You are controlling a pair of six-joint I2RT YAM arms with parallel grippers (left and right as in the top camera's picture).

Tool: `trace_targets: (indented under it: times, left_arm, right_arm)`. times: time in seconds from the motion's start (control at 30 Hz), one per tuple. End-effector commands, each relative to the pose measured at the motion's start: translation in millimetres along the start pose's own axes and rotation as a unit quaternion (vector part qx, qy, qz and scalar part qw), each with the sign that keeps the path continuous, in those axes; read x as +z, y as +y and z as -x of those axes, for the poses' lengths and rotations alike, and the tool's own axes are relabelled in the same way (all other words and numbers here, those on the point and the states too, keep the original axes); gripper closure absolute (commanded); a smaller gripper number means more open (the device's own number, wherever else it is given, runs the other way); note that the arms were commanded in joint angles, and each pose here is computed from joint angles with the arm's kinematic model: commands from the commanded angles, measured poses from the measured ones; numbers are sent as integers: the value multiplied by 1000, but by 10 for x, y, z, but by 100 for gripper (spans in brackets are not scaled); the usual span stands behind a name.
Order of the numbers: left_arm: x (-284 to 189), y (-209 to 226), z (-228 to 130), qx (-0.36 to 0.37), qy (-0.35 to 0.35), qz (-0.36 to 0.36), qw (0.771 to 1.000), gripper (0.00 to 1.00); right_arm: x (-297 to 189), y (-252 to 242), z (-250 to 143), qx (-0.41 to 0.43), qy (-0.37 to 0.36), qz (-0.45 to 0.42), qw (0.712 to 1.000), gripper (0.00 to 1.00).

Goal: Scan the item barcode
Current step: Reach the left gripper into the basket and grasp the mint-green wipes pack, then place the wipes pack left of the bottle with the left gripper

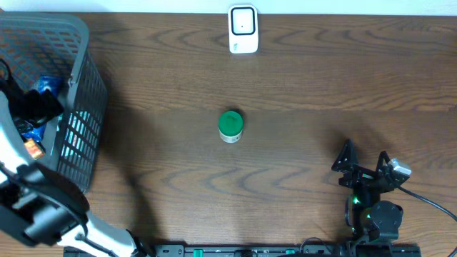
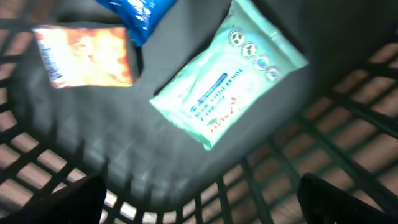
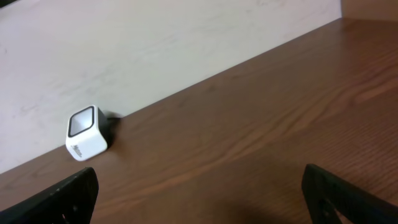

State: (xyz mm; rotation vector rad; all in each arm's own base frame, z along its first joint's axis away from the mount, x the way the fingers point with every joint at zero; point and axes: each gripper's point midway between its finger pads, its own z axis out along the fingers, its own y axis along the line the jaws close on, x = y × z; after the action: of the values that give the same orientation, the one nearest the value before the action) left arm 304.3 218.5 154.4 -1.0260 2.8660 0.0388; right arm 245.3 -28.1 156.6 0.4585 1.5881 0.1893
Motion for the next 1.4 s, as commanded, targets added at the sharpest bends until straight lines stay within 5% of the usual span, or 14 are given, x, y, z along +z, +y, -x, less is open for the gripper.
trace_targets:
  times: [0.0,0.33,0.4,0.47,0.57,0.6,0.9,1.13,1.23,1.37]
  left_arm:
    - [452,-1,-26,44,63,-6,997,0]
    - [1256,2,-46,81,139,-10,987,1]
    - [1368,1,-60,81,148,-11,986,7]
    - [1462,-19,-75,80,156,-17,984,33]
    - [1524,-62,-93,77,163,-30,983,89]
    - [1521,-69,-90,77,162,-32,983,92]
    - [850,-85,140,39,104,-27,993,93]
    - [-555,-119,454,-38,-87,-40,995,92]
    - [-1352,-412,404,-61,-182,-139,971,92]
    - [-2394,-1191,-59,36,-262,-325,908,92]
  right_arm:
    - [0,2,-14,-6,1,-1,1000,1]
    - [0,2,-14,-6,1,-1,1000,1]
    - [0,2,-14,-6,1,-1,1000,1]
    - [0,2,-14,-6,1,-1,1000,1]
    - [0,2,-14,-6,1,-1,1000,1]
    - [0,2,-14,-6,1,-1,1000,1]
    - [0,2,-14,-6,1,-1,1000,1]
    - [0,2,-14,-6,1,-1,1000,1]
    - [0,2,-14,-6,1,-1,1000,1]
    - [0,2,-14,-6,1,-1,1000,1]
